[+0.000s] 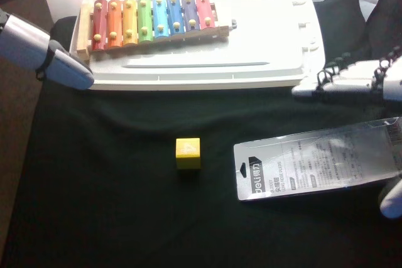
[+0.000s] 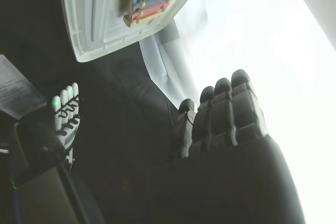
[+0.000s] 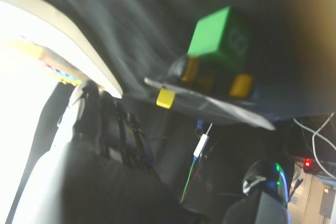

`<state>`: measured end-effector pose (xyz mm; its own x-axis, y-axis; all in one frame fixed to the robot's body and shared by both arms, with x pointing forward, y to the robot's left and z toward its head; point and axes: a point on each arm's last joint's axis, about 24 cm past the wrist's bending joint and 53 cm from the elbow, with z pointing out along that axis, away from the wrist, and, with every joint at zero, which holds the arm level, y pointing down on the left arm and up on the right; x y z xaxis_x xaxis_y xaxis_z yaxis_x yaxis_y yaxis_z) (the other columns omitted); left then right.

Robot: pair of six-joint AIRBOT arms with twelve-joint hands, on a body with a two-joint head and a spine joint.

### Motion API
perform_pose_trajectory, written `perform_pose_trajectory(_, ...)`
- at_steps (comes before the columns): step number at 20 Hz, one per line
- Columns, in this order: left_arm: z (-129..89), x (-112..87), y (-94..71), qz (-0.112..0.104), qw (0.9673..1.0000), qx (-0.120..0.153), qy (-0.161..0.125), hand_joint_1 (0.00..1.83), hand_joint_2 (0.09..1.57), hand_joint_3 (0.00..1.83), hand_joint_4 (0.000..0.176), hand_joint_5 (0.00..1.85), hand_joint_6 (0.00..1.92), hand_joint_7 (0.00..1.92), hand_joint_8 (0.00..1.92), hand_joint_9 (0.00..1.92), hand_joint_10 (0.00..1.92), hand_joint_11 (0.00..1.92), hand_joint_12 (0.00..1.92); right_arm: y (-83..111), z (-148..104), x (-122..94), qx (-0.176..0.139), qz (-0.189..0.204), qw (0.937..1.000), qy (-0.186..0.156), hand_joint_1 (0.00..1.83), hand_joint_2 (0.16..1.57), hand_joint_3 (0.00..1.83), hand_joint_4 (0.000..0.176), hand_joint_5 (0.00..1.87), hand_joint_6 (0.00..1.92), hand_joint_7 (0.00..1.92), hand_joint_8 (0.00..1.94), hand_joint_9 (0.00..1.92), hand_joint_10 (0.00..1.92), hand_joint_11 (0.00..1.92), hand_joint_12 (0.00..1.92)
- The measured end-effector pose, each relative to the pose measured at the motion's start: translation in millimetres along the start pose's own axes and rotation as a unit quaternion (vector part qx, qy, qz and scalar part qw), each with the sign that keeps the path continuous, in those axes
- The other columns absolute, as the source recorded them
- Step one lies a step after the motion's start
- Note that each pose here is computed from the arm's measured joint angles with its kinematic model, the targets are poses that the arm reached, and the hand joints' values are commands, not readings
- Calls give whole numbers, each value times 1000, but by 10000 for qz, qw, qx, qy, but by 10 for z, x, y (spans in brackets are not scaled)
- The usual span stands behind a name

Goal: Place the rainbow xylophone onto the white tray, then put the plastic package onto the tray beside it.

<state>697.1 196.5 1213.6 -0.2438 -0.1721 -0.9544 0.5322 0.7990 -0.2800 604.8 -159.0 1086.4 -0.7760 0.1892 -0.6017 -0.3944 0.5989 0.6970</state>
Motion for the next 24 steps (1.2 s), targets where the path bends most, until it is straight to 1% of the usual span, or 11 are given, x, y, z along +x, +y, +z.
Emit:
perform_pose_trajectory(5,14,15,-28,-8,10000,43,0,643,639,0,69,0,0,0,0,0,0,0,0,-130,29,90,151,189,9997,44,504,584,0,0,30,5,20,4,0,0,43,13)
perform_pose_trajectory(6,13,24,-24,-3,10000,38,12,638,633,0,85,0,0,0,0,0,0,0,0,-127,35,88,137,201,9997,38,491,576,0,0,21,1,11,0,0,0,21,3)
perform_pose_trajectory(14,8,49,-16,-17,10000,32,37,734,719,18,136,0,0,0,0,0,0,0,0,-165,103,192,142,212,9996,157,516,583,0,0,49,9,38,10,5,2,0,0)
perform_pose_trajectory(15,7,57,-14,-19,10000,30,46,724,728,16,134,0,0,0,0,0,0,0,0,-180,109,182,151,210,9996,146,526,580,0,0,50,8,39,8,0,0,8,3)
perform_pose_trajectory(17,3,65,-14,-39,10000,37,47,760,733,13,80,0,0,0,0,0,0,0,0,-192,117,177,155,209,9996,142,566,588,2,0,62,10,47,9,10,4,3,1)
perform_pose_trajectory(18,3,66,-13,-41,10000,34,48,763,716,4,76,0,0,0,0,0,0,0,0,-195,117,174,157,206,9996,140,584,599,7,0,64,10,51,10,10,3,0,0)
perform_pose_trajectory(19,4,72,-13,-34,10000,34,56,740,703,0,91,0,0,0,0,0,0,0,0,-209,111,167,171,203,9996,135,618,605,8,0,64,9,49,8,7,2,19,8)
perform_pose_trajectory(21,3,66,-11,-54,10000,30,46,738,719,5,64,0,0,0,0,0,0,0,0,-246,100,166,213,204,9995,135,635,645,8,0,97,6,85,6,59,9,171,64)
perform_pose_trajectory(22,4,66,-12,-58,10000,32,44,738,719,5,64,0,0,0,0,0,0,0,0,-254,100,170,225,206,9994,138,635,645,8,0,97,6,85,6,59,9,171,64)
perform_pose_trajectory(23,4,66,-12,-60,10000,31,45,769,703,0,102,0,0,0,0,0,0,0,0,-258,110,171,218,203,9995,142,680,699,11,0,143,8,166,12,180,24,349,133)
perform_pose_trajectory(24,4,65,-12,-62,10000,32,43,760,715,3,87,0,0,0,0,0,0,0,0,-251,115,166,201,209,9995,128,730,735,5,0,183,5,226,8,269,24,450,188)
